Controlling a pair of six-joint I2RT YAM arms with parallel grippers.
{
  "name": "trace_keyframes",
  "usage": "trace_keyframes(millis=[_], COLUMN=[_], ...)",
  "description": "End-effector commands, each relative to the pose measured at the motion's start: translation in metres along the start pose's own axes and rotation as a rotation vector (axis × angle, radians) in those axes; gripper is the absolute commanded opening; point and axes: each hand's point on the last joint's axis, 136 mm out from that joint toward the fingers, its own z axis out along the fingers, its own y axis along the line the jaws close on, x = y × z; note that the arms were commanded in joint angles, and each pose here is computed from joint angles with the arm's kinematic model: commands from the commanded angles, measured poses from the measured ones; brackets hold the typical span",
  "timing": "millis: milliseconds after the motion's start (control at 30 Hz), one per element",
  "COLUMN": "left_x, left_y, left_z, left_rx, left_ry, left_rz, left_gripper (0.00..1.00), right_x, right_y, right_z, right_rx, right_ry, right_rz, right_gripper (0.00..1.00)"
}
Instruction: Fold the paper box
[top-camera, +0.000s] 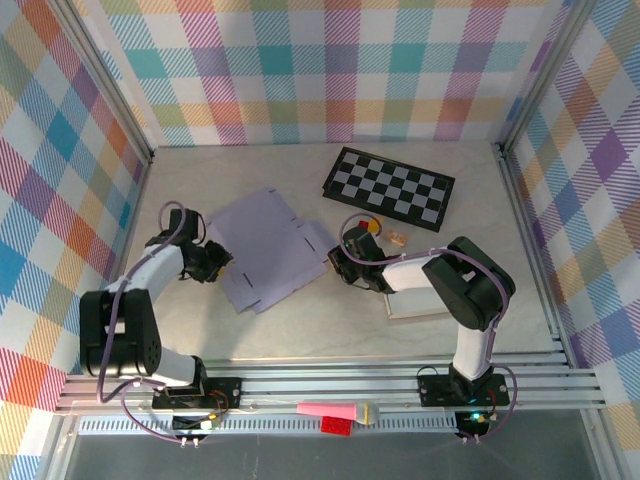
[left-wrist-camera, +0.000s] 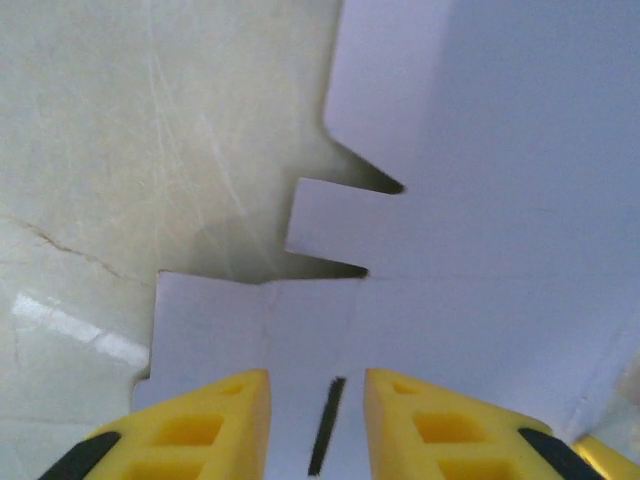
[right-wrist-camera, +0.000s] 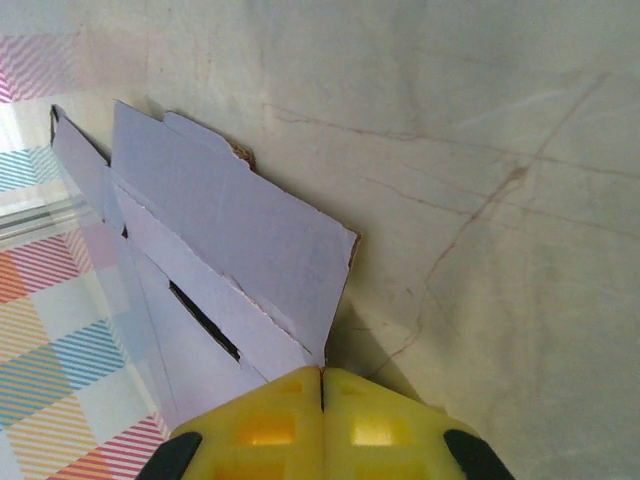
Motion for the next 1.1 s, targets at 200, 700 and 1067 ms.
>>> trace_keyframes(millis=[200, 700, 1067], left_x=[0.04, 0.144, 0.118], left_y=[-0.029, -0.053, -0.076], left_z=[-0.048, -0.054, -0.044], left_rx=[-0.03, -0.186, -0.574], left_ry=[-0.151, -0.357, -0.648], left_rz=[0.414, 1.508, 1.631], left_gripper=[0.67, 0.78, 0.84], right_x=[0.0, -0.01, -0.017], right_y=[0.049, 0.064, 0.062], right_z=[-0.029, -0.047, -0.061], right_rx=[-0.028, 0.125, 0.236], right_ry=[-0.006, 0.054, 0.081], right_rz=[-0.002, 0.071, 0.125], right_gripper=[0.0, 0.0, 0.0])
